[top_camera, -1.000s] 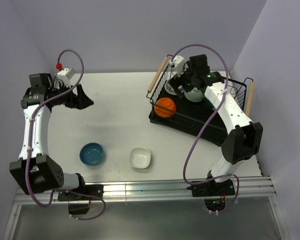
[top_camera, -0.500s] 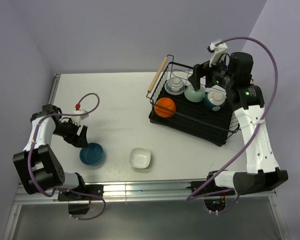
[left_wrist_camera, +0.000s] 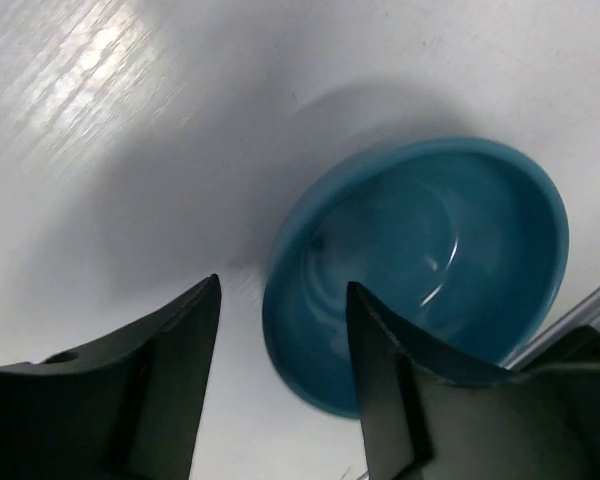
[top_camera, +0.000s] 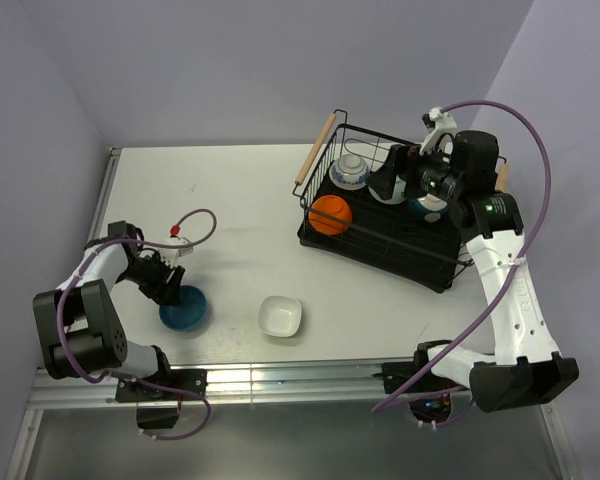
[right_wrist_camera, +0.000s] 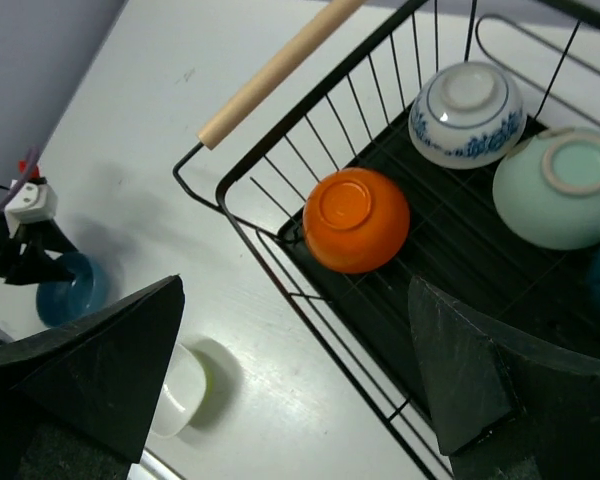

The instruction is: Load the bowls into the dish rack

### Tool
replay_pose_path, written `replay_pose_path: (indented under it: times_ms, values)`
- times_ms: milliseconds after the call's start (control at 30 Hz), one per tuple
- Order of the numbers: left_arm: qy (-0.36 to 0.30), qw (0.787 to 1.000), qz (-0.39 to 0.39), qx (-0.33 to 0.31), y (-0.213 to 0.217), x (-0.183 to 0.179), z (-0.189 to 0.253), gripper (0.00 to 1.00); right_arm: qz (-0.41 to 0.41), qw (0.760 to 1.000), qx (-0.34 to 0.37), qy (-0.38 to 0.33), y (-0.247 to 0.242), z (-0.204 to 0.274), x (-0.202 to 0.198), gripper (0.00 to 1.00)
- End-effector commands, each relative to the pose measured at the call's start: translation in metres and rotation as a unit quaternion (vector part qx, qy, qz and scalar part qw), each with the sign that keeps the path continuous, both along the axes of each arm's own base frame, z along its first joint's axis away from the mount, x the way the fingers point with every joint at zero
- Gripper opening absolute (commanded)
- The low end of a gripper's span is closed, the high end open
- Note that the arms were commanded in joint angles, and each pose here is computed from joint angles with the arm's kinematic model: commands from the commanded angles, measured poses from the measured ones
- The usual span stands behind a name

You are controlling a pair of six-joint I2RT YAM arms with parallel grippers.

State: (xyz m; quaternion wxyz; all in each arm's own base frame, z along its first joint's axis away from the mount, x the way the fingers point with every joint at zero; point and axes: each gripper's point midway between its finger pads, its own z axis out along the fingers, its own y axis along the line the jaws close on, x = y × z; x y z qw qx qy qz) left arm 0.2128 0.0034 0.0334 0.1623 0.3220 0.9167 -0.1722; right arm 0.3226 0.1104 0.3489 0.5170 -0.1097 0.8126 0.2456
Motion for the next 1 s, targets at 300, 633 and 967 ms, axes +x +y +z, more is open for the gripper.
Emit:
replay_pose_path:
  times_ms: [300,633,967]
  values:
    - [-0.034,0.999,0.017,-0.028,-0.014,0.031,0.004,0.0,-0.034,0.995,0.087,0.02,0.005,0.004,-0.011,1.0]
    - [-0.209,0.919,0.105,-0.319,-0.089,0.131,0.262,0.0,0.008,0.989,0.145,-0.004,0.022,0.035,-0.035,1.0]
    - [-0.229,0.822,0.049,-0.518,-0.232,0.135,0.393,0.0,0.06,0.98,0.184,-0.047,0.036,0.084,-0.057,1.0]
